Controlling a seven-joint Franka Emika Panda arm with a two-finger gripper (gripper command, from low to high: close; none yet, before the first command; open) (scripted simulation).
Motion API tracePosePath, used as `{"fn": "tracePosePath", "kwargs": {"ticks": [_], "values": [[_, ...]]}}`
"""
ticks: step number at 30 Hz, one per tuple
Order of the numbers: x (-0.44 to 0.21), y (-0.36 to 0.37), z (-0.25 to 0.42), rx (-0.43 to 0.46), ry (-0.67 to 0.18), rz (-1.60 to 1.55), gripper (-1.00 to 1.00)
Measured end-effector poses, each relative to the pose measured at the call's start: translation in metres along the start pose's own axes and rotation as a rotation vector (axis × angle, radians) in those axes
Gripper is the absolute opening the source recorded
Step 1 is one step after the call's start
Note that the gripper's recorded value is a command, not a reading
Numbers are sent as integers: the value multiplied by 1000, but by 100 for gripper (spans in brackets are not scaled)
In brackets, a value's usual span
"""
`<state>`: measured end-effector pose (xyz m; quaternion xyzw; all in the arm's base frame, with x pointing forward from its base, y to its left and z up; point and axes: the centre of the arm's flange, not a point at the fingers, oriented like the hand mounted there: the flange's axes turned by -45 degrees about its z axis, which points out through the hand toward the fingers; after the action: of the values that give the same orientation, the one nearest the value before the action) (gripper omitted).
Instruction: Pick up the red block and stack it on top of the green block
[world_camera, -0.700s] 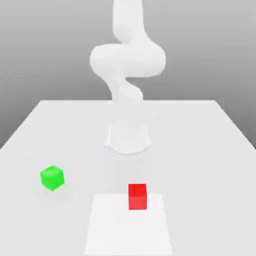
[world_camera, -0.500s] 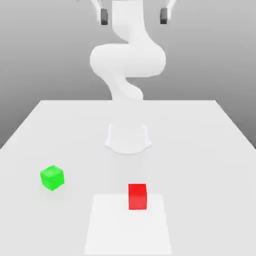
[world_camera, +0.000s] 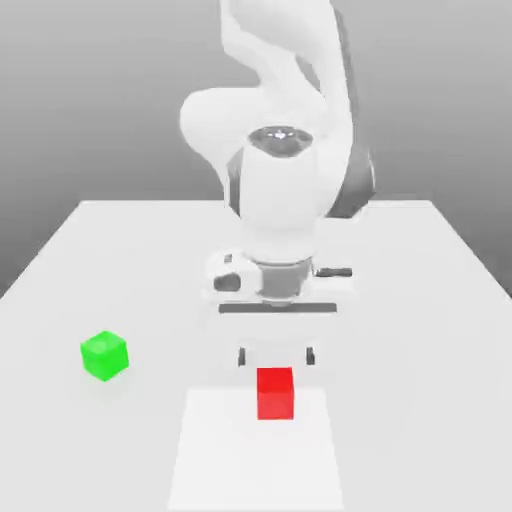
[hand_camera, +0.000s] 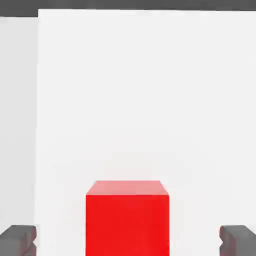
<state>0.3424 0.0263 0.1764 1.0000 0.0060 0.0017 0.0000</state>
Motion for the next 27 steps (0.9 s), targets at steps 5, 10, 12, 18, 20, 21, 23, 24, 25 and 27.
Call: {"fn": "tracePosePath", "kwargs": {"ticks": [5, 10, 12, 18, 20, 21, 23, 24, 25, 27], "values": [[-3, 0, 32, 0, -3, 0, -100], [-3, 0, 34, 0, -3, -1, -100], [-3, 0, 25, 0, -3, 0, -100], [-2, 0, -23, 0, -3, -1, -100], [-2, 23, -34, -3, -2, 31, -100], [-3, 42, -39, -6, -2, 56, -100], [-8, 84, -46, -9, -1, 114, -100], [-13, 106, -49, -10, -1, 144, -100], [-20, 128, -52, -11, -2, 175, -100], [-37, 169, -58, -11, -2, 237, -100]]}}
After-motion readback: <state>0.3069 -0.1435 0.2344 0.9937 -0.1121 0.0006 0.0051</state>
